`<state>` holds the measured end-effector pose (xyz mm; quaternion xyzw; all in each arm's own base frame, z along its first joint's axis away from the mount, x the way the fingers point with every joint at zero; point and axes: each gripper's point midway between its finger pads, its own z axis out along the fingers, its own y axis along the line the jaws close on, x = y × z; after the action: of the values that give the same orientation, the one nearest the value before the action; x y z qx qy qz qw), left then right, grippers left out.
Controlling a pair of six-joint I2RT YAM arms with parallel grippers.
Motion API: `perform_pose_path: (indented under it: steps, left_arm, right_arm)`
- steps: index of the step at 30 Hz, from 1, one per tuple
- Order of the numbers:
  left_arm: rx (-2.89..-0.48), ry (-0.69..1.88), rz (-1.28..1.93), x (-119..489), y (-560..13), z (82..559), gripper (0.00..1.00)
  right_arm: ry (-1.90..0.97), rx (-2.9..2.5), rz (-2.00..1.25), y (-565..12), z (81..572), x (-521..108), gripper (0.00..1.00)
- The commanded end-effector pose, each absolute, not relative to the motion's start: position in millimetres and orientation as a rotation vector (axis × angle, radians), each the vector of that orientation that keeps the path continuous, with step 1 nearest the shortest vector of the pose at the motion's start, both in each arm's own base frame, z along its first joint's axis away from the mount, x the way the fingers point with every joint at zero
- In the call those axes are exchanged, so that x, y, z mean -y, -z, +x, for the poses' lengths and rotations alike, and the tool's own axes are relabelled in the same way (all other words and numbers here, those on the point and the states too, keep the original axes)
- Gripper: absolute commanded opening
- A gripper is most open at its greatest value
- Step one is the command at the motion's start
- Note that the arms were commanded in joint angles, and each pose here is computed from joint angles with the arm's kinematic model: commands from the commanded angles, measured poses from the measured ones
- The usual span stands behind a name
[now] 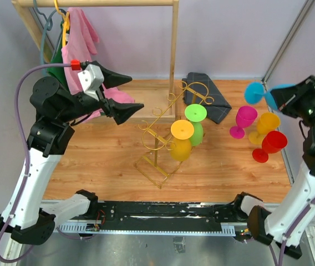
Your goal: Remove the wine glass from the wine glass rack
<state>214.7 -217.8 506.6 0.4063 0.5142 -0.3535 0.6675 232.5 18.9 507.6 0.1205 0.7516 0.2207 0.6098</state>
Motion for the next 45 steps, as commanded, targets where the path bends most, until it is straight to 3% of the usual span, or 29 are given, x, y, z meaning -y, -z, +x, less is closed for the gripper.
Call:
perform_pose_path:
  steps: [1, 14, 27, 45]
  left_arm:
    - [-1.273, 0.77, 0.762, 207.1, -509.9, 232.0, 0.99]
    - [-1.365, 0.815, 0.719, 213.9, -492.9, 248.5, 0.96]
    - [-1.395, 0.817, 0.702, 212.5, -493.1, 249.1, 0.93]
    - [-1.424, 0.767, 0.696, 204.4, -488.6, 247.7, 0.92]
  right_arm:
    - [-0.113, -1.885, 0.425, -446.0, 207.0, 34.7, 0.01]
    - [-0.004, -2.098, 0.524, -320.2, 188.5, 48.2, 0.01]
    - [0.099, -2.22, 0.348, -272.5, 241.8, 11.8, 0.01]
    - [0.131, -2.349, 0.367, -178.3, 291.0, 5.7, 0.01]
